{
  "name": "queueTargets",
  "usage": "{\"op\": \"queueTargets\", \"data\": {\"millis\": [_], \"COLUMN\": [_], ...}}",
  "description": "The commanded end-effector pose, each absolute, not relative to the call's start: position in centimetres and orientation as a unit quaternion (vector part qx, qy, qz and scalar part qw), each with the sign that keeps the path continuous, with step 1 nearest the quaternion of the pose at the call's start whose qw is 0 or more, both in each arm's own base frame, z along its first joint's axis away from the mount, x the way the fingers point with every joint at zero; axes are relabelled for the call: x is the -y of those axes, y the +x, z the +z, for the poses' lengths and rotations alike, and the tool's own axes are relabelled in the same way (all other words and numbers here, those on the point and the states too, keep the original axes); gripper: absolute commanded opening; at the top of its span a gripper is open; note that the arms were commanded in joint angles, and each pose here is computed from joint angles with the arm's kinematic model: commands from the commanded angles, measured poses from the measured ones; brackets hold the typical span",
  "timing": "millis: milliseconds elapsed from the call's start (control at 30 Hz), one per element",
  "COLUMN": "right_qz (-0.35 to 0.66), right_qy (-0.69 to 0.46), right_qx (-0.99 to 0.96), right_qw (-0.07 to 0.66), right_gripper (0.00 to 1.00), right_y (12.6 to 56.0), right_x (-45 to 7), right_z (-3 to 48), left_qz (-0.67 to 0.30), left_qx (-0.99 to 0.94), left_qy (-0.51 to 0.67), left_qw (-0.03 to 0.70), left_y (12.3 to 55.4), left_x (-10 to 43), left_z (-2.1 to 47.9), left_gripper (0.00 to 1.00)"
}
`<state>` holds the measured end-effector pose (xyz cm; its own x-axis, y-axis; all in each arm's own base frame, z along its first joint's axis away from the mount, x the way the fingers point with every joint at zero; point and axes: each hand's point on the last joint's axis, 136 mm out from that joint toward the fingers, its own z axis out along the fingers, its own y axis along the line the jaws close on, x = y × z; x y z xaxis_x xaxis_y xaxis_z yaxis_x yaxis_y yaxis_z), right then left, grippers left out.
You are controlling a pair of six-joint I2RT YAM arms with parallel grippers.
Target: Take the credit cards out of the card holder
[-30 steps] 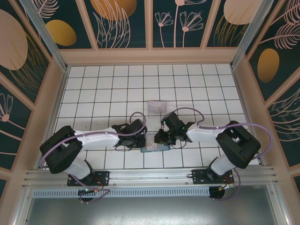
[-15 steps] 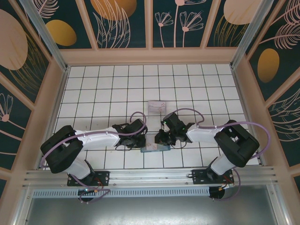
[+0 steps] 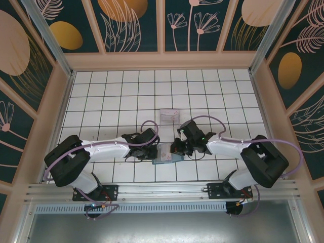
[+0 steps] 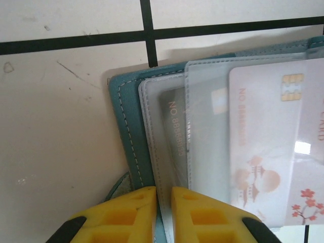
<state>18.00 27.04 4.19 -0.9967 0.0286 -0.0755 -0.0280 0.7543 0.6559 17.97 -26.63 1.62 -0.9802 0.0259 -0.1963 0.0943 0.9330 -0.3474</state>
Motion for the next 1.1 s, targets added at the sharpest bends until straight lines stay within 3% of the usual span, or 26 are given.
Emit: {"op": "queueTargets", "data": {"millis": [0, 1067], "right_qz": [0.323, 0.303], "right_qy": [0.01, -0.015], "right_qx": [-0.945, -0.949], "right_qw": [0.05, 0.088], "right_gripper": [0.03, 0.01], "right_y": [18.2, 19.4], "right_x": [-25.5, -24.2], "right_z": [4.2, 8.9], "left_qz": [-0.137, -0.139], "left_qx": [-0.987, -0.985], "left_qy": [0.038, 0.042], "left_qw": [0.078, 0.092], "left_y": [17.3, 17.9], "left_x": [25.0, 25.2], "left_z": [0.0, 0.9], "left_gripper": [0.18, 0.18]}}
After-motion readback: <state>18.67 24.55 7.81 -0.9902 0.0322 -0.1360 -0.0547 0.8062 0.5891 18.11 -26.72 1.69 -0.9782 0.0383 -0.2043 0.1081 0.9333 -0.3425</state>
